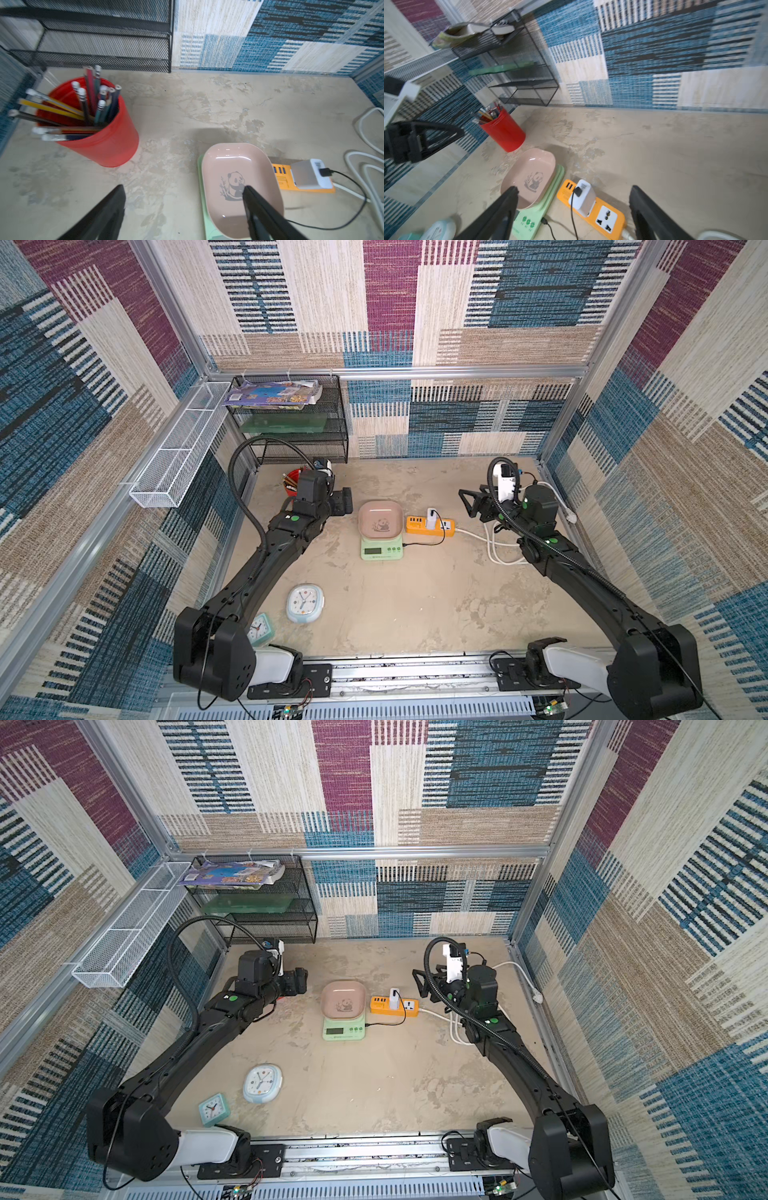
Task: Charge the electronic scale
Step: Reset both arms
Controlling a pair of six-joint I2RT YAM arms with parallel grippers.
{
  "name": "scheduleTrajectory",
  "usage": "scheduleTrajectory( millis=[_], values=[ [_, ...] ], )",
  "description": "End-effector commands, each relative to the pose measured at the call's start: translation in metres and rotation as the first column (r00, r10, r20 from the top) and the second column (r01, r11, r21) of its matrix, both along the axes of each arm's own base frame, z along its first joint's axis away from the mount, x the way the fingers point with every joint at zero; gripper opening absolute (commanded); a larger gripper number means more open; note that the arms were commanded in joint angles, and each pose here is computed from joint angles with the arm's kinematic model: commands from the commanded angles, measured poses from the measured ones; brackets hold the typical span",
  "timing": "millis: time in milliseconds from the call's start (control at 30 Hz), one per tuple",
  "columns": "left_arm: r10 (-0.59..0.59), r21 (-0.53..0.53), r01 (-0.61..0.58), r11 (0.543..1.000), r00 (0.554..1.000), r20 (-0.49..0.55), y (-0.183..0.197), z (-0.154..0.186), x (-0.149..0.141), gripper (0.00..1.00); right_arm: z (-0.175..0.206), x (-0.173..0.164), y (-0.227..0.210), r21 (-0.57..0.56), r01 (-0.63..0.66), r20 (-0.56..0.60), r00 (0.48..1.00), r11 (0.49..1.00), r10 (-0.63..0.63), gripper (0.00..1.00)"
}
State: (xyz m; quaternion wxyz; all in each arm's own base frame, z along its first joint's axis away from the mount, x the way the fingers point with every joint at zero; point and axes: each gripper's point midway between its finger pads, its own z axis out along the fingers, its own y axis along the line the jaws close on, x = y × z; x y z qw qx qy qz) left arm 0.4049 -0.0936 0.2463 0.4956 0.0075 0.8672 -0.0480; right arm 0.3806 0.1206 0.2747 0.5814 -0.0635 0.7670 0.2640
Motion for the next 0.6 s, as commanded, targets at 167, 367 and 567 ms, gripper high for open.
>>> scheduleTrajectory(
  millis=[167, 367, 567],
  values=[
    [0.167, 0.144, -0.198, 0.97, 0.965, 0.204, 0.061, 0.023, -0.022, 0.99, 0.01, 0.002, -0.086, 0.067, 0.389, 0.049, 0.919, 0.919, -0.392, 0.95],
    [0.234, 0.209, -0.277, 0.938, 0.949, 0.211, 0.088, 0.009, -0.035, 0.99, 0.003, 0.002, -0.127, 0.049, 0.54, 0.025, 0.84, 0.84, -0.541, 0.95],
    [0.286, 0.24, -0.335, 0.911, 0.933, 0.217, 0.11, -0.021, -0.044, 0.99, -0.001, -0.011, -0.159, 0.081, 0.582, 0.083, 0.805, 0.809, -0.587, 0.95]
  ],
)
